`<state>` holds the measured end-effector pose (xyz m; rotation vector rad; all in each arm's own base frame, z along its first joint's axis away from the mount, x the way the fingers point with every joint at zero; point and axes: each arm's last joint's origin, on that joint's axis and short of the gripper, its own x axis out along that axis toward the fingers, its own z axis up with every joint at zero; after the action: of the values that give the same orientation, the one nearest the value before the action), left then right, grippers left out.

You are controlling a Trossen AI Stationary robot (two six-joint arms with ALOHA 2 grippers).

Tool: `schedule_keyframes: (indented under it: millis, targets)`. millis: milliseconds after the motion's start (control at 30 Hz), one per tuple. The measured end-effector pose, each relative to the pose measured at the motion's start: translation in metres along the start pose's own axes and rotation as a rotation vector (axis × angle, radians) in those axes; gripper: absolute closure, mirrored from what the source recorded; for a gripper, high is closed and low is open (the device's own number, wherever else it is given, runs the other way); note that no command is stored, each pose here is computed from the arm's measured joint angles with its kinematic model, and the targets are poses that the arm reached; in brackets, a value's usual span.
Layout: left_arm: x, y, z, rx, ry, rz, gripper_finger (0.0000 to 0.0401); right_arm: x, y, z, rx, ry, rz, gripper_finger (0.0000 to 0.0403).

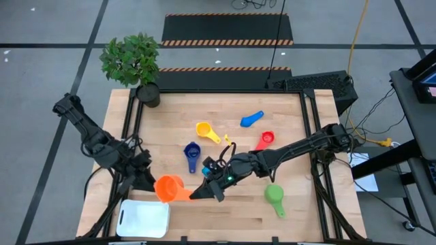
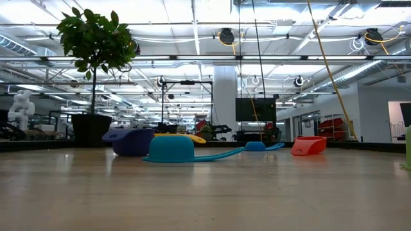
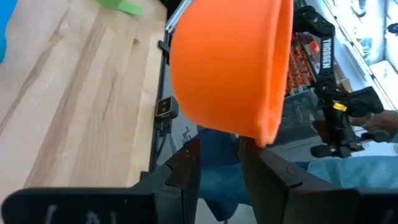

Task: Nest measuring cups in basket
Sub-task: Put the orange measuring cup into the white bin

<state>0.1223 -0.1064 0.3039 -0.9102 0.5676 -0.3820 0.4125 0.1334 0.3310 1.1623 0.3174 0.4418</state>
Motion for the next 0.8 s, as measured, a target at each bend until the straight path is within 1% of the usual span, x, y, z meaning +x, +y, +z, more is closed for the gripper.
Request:
schedule_keyframes:
  millis: [133, 200, 300, 500, 800]
  targets:
    - [0.001, -0.002, 0.001, 0.005, -0.014, -0.019, 0.0288, 0.000, -0.002, 0.000, -0.008, 0.033, -0.006, 0.0403]
    - [0.001, -0.004, 0.002, 0.012, -0.025, -0.043, 0.0288, -0.001, -0.004, -0.001, -0.015, 0.068, -0.018, 0.0403]
    - [0.001, -0.008, 0.004, 0.021, -0.048, -0.081, 0.0288, -0.001, -0.004, -0.001, -0.030, 0.099, -0.007, 0.0403]
    - [0.001, -0.009, 0.005, 0.026, -0.052, -0.088, 0.0288, -0.003, -0.007, 0.006, -0.043, 0.121, 0.002, 0.0403]
    - [0.000, -0.011, 0.003, 0.023, 0.025, -0.143, 0.0288, -0.008, -0.014, 0.021, -0.034, 0.161, 0.018, 0.0403]
